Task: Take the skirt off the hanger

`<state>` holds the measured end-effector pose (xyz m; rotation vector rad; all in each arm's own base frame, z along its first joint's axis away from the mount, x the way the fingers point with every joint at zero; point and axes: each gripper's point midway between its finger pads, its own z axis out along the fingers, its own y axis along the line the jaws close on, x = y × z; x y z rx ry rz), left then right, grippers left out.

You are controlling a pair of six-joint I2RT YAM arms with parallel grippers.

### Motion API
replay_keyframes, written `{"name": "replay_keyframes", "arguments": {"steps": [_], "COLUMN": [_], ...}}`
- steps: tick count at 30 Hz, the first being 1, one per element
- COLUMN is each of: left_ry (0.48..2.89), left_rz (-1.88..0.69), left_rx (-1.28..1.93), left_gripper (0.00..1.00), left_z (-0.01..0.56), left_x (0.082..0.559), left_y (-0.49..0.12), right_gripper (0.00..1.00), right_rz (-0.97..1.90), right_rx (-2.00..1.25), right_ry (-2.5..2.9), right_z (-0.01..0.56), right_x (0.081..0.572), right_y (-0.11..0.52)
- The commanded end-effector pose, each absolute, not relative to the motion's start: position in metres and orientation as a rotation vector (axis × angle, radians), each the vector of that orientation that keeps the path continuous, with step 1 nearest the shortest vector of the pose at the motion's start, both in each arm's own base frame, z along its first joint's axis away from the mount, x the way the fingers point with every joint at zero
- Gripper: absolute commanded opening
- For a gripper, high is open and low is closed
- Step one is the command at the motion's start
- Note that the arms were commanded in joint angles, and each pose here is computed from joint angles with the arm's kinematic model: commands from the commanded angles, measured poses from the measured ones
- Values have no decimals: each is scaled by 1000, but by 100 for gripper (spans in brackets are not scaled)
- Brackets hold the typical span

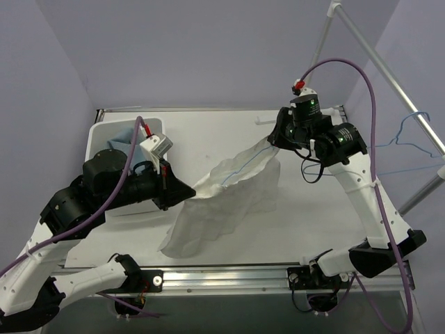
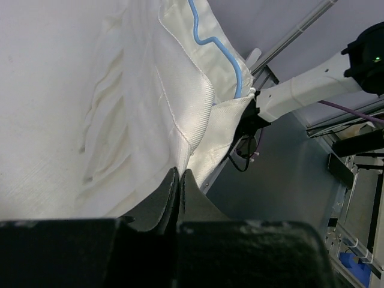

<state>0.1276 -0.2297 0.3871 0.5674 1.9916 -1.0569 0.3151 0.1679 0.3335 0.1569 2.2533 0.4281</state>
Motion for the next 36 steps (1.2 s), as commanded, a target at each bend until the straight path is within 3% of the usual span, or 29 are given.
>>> {"name": "replay_keyframes", "arguments": {"steps": [1,5,18,21,27,33,36], "left_ry": [1765,1738,1978,1975,1883,1880,1909], "left_rz": [-1247,-1297,-1242,-1172,-1211,-1256,-1234], "left_rx": [571,573,554,518,535,590,605], "left_gripper": [2,2,2,17,32,34,30], "left_z": [436,437,395,415,461,467,460], "left_x": [108,105,125,140,151,144,142], "left_y": [-232,-237,-261,-264,-283,-313,-329], "right_gripper": [0,0,0,0,0,0,0], "right_rz": [294,331,445,393,340,358,344], "right_rx": [184,158,115,133,151,169,200], "right_ry": [2234,2244,2191,2217,2247,2253,2254], "right_z": [333,331,364,353,343,342,340], "right_x": [330,333,325,326,328,330,332], "right_y": [145,152,163,157,152,158,161]}}
